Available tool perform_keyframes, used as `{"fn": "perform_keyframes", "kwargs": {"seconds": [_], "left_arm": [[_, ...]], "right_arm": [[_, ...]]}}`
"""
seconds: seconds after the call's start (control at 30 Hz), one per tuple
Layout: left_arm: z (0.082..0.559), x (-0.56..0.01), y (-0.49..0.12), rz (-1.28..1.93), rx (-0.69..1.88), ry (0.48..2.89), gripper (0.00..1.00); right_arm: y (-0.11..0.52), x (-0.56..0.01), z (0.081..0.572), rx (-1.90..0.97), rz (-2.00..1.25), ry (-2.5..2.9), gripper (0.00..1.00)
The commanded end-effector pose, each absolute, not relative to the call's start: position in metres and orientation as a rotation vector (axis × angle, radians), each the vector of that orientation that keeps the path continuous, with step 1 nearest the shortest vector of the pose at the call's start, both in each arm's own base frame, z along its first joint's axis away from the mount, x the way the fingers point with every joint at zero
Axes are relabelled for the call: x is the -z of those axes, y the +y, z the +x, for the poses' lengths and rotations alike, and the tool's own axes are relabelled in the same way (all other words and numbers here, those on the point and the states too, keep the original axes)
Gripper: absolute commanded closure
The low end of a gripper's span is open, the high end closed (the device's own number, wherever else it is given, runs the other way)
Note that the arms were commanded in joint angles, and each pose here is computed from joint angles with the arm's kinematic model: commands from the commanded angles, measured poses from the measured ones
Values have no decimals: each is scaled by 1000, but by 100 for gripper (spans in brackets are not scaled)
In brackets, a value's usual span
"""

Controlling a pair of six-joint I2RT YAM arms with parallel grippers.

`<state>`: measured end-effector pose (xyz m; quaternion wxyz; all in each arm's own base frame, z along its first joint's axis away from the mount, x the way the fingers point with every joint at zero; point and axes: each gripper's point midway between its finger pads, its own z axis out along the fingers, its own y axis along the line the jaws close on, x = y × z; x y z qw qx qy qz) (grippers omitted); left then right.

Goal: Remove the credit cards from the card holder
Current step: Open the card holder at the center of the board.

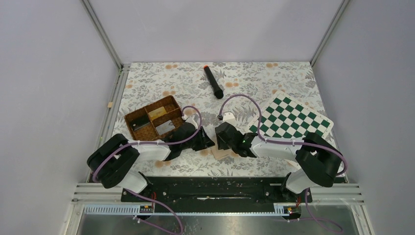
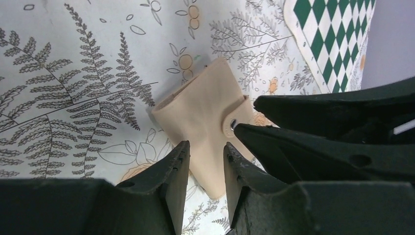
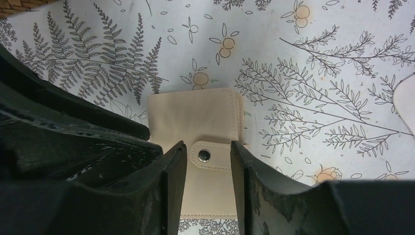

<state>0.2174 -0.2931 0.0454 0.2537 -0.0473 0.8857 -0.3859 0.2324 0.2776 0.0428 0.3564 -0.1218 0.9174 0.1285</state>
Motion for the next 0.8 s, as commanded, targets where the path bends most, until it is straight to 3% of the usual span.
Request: {"fn": "perform_keyframes", "kwargs": {"seconds": [0.0, 0.77], "left_arm": [[223, -43, -304, -130, 1097, 2394, 69], [215, -15, -294, -156, 1011, 2504, 71]], "right_arm": [[279, -45, 240, -297, -275, 2313, 55], [267, -24, 221, -72, -331, 2366, 55]]}}
